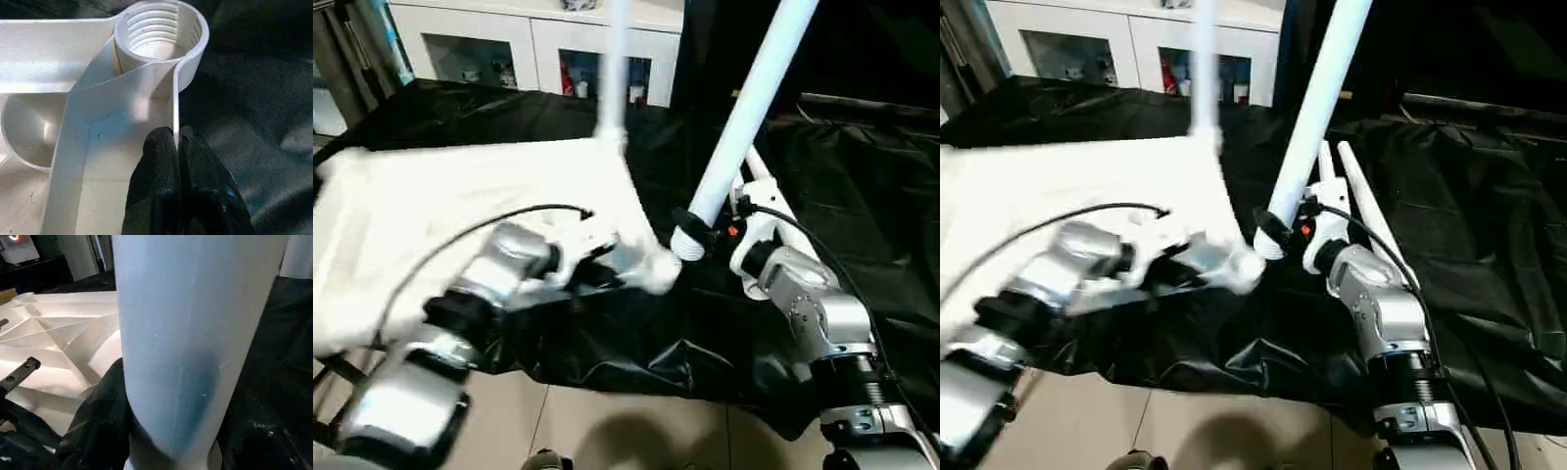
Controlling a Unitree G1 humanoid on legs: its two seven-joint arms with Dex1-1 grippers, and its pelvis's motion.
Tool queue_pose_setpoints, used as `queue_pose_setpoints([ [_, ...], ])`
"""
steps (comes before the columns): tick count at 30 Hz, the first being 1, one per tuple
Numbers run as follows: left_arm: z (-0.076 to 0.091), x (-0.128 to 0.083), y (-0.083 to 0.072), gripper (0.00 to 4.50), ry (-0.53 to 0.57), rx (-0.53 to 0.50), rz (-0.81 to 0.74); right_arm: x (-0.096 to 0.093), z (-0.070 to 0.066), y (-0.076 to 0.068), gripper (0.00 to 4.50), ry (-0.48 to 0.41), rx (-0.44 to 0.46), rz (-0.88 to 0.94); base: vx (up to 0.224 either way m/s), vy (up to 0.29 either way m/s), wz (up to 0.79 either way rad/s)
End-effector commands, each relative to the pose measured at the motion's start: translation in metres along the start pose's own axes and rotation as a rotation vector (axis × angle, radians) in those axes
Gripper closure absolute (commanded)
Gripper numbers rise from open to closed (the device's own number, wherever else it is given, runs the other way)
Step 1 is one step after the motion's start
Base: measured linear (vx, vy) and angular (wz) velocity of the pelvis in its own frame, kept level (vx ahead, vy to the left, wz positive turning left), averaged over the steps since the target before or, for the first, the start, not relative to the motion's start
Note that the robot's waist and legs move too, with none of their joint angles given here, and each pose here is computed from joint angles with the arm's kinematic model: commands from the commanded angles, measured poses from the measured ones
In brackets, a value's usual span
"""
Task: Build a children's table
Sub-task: Insert table leg to table base
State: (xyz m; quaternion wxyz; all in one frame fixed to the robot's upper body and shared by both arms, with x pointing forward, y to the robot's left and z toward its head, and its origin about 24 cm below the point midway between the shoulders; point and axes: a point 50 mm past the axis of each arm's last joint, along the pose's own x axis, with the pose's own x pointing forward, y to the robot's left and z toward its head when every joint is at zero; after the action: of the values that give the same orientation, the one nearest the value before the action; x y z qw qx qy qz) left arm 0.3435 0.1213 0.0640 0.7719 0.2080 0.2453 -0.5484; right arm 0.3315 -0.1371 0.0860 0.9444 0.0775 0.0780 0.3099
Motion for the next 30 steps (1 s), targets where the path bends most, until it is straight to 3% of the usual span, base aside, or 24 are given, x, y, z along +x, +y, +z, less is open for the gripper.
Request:
queue_pose_setpoints([
  [1, 0.001, 0.005, -0.003, 4.5, -0.033, 0.016, 0.006, -0.002, 0.004, 0.0, 2.6, -0.005, -0.014, 0.001, 0.0, 0.0, 0.0],
  [8, 0.007, 0.01, -0.012, 4.5, -0.101, 0.128, -0.016, -0.001, 0.002, 0.002, 2.6, 0.001, -0.017, 0.008, 0.0, 0.0, 0.0],
  [9, 0.007, 0.01, -0.012, 4.5, -0.106, 0.12, -0.024, -0.001, 0.002, 0.002, 2.6, 0.002, -0.018, 0.009, 0.0, 0.0, 0.0],
  [11, 0.006, 0.009, -0.012, 3.93, -0.109, 0.115, -0.017, -0.001, 0.002, 0.002, 2.6, 0.004, -0.019, 0.01, 0.0, 0.0, 0.0],
  [15, 0.0, 0.006, -0.008, 3.78, -0.082, 0.09, -0.002, -0.001, 0.002, 0.002, 2.6, 0.005, -0.023, 0.013, 0.0, 0.0, 0.0],
  [30, -0.014, -0.007, 0.0, 3.76, -0.043, 0.05, 0.017, 0.003, -0.001, 0.007, 2.6, 0.026, -0.035, 0.054, 0.0, 0.0, 0.0],
])
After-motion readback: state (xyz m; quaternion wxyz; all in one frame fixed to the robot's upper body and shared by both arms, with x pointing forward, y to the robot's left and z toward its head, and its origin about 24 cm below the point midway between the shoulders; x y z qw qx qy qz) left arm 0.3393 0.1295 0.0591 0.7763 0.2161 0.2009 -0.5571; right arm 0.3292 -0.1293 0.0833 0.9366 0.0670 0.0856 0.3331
